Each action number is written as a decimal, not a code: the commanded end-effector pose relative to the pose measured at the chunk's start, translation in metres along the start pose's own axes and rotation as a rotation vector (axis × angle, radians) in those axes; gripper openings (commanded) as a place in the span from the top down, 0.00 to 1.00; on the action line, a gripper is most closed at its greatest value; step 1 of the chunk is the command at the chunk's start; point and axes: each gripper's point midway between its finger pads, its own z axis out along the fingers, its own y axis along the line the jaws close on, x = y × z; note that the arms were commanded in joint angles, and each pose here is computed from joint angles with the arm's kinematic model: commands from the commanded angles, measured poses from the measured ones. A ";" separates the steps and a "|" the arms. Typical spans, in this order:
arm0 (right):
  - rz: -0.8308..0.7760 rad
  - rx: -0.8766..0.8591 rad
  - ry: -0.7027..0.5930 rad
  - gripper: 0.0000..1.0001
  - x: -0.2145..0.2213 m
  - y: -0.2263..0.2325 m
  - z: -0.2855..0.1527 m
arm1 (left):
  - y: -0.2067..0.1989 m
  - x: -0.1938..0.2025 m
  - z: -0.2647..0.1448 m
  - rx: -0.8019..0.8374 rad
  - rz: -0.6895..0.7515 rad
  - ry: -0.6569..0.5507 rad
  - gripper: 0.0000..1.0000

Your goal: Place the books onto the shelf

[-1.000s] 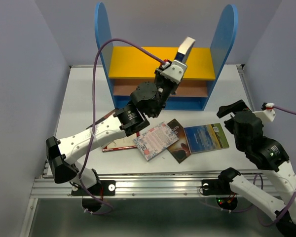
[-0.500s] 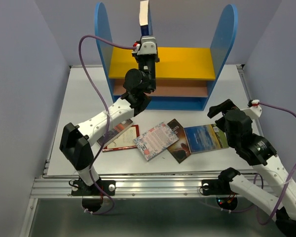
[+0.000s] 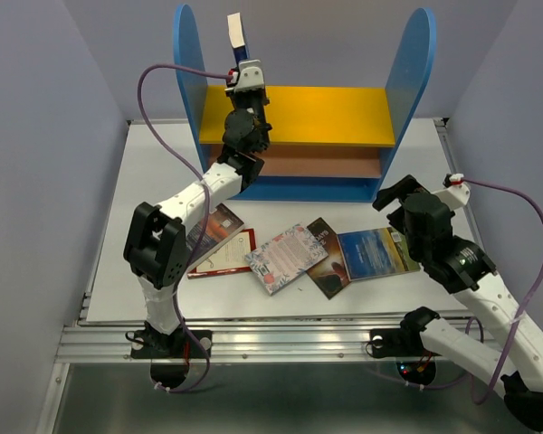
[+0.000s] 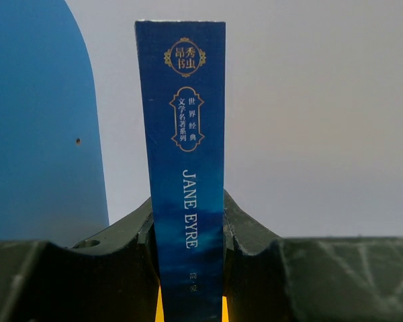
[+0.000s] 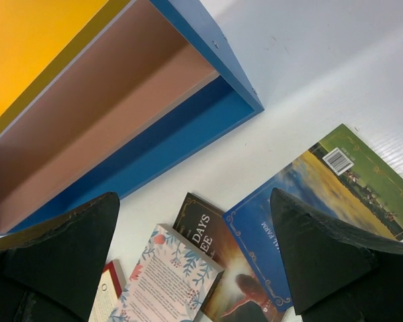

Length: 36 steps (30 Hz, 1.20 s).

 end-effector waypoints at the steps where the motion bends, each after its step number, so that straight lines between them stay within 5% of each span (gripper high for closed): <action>1: 0.002 -0.002 -0.052 0.00 -0.010 0.004 0.003 | 0.014 -0.100 0.016 0.001 -0.218 -0.251 1.00; 19: -0.051 -0.024 -0.058 0.00 -0.006 0.007 0.010 | 0.048 -0.040 0.028 -0.013 -0.144 -0.182 1.00; 25: -0.043 -0.032 -0.063 0.00 -0.008 0.007 0.007 | 0.057 -0.032 0.023 -0.045 -0.127 -0.152 0.82; 31: -0.042 -0.042 -0.052 0.00 -0.005 0.008 0.007 | 0.071 -0.031 0.015 -0.093 -0.145 -0.141 0.81; 36: -0.033 -0.053 -0.049 0.00 -0.005 0.009 0.005 | 0.074 -0.028 0.013 -0.107 -0.129 -0.124 0.53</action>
